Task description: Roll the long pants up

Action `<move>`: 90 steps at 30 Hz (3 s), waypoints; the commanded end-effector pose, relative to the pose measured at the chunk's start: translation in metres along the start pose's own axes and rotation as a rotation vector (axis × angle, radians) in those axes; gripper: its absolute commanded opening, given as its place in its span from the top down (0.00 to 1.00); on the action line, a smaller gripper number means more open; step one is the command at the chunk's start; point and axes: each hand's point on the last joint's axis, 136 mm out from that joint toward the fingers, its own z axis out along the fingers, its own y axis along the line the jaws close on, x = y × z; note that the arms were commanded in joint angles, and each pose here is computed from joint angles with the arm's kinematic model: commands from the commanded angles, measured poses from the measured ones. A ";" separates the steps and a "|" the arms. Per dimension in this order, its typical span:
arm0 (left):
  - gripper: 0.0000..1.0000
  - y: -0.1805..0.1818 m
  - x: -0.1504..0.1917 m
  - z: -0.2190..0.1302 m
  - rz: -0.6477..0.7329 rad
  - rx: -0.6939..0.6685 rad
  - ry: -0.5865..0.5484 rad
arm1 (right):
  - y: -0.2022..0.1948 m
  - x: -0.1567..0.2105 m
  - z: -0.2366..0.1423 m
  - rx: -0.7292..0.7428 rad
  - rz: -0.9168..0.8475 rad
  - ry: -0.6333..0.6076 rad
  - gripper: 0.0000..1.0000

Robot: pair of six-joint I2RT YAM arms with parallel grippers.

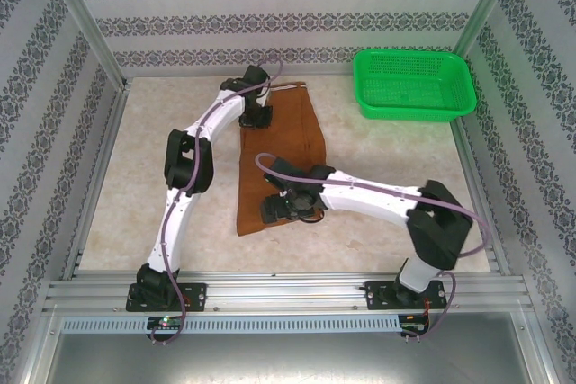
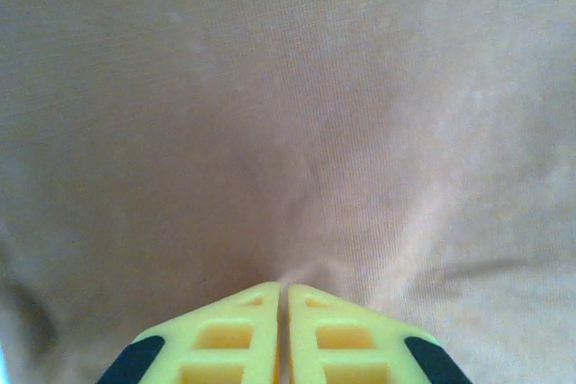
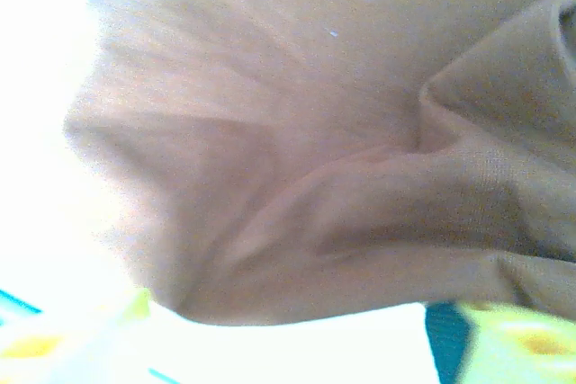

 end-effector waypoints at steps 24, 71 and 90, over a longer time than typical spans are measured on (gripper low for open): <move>0.83 0.010 0.126 -0.190 0.089 -0.200 -0.258 | -0.110 -0.047 -0.073 0.137 0.253 -0.378 0.02; 0.93 -0.079 0.344 -0.051 1.041 -0.282 0.293 | -0.183 -0.023 -0.062 0.172 0.416 -0.377 0.02; 0.97 -0.187 0.310 -0.117 0.957 0.141 0.432 | -0.220 0.002 -0.087 0.273 0.513 -0.441 0.02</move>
